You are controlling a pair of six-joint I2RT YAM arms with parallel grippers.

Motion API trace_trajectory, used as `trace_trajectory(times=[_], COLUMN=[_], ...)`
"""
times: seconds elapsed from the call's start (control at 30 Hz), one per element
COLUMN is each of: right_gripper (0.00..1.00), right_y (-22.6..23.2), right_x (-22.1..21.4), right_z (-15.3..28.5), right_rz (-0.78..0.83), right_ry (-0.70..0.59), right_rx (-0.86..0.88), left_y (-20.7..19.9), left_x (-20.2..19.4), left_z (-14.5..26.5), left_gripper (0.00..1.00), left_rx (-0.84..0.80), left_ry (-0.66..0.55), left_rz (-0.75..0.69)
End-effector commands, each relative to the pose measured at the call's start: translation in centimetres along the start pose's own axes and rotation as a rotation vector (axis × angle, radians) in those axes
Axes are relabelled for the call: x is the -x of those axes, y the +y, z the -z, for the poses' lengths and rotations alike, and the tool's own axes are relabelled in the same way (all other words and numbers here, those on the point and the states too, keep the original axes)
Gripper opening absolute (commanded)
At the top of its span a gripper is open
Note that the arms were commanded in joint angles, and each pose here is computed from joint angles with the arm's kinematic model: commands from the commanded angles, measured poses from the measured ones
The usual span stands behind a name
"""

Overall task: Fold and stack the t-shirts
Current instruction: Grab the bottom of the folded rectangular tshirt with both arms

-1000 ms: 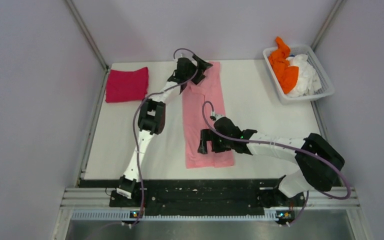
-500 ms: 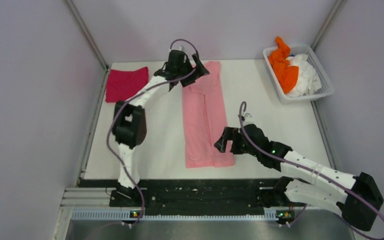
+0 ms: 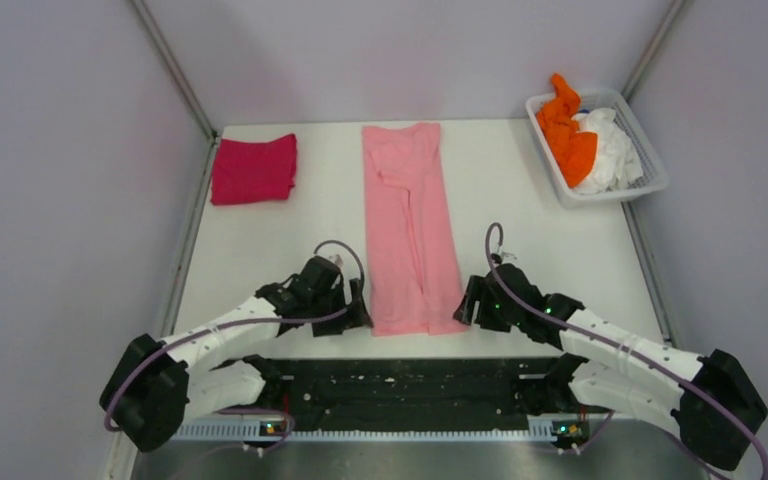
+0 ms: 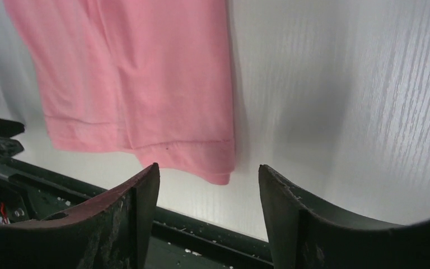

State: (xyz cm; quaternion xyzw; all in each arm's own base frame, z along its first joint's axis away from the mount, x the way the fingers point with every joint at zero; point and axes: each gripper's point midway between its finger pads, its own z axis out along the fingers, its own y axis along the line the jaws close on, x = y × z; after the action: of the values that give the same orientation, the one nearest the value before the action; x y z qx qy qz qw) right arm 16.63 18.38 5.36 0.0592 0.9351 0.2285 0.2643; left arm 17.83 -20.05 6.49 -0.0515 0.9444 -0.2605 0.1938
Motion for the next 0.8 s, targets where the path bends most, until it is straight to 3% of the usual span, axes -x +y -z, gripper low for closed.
trace_trajectory(times=[0.0, 0.17, 0.23, 0.5, 0.57, 0.63, 0.67, 0.77], right_gripper=[0.62, 0.48, 0.43, 0.36, 0.29, 0.11, 0.0, 0.0], right_y=[-1.1, -1.2, -1.4, -1.4, -1.5, -1.1, -0.9, -1.0], right_x=[-1.5, -2.6, -2.8, -3.4, -3.3, -3.3, -3.5, -5.3], right_z=[-0.5, -1.0, -1.2, -2.7, -3.1, -3.1, -3.0, -2.3], right_rz=[-0.035, -0.039, -0.034, -0.031, -0.034, -0.023, -0.008, 0.018], right_ry=[0.048, 0.088, 0.099, 0.115, 0.113, 0.122, 0.134, 0.189], right_rx=[-0.021, -0.009, -0.02, -0.01, -0.021, -0.005, 0.013, 0.04], left_y=[-0.4, -0.8, -1.1, -0.6, -0.3, -0.5, -0.6, 0.0], left_x=[-2.7, -4.1, -4.3, -4.4, -4.4, -4.7, -5.0, -6.3], left_z=[-0.4, -2.0, -2.5, -4.2, -4.9, -5.1, -4.9, -3.7], left_gripper=[0.83, 0.73, 0.65, 0.45, 0.3, 0.01, 0.0, 0.0], left_rx=[-0.079, -0.103, -0.109, -0.034, -0.008, -0.006, -0.012, 0.0], left_ry=[0.049, 0.114, 0.135, 0.152, 0.167, 0.197, 0.212, 0.232], left_rz=[0.078, 0.089, 0.086, 0.048, 0.041, 0.041, 0.041, 0.043])
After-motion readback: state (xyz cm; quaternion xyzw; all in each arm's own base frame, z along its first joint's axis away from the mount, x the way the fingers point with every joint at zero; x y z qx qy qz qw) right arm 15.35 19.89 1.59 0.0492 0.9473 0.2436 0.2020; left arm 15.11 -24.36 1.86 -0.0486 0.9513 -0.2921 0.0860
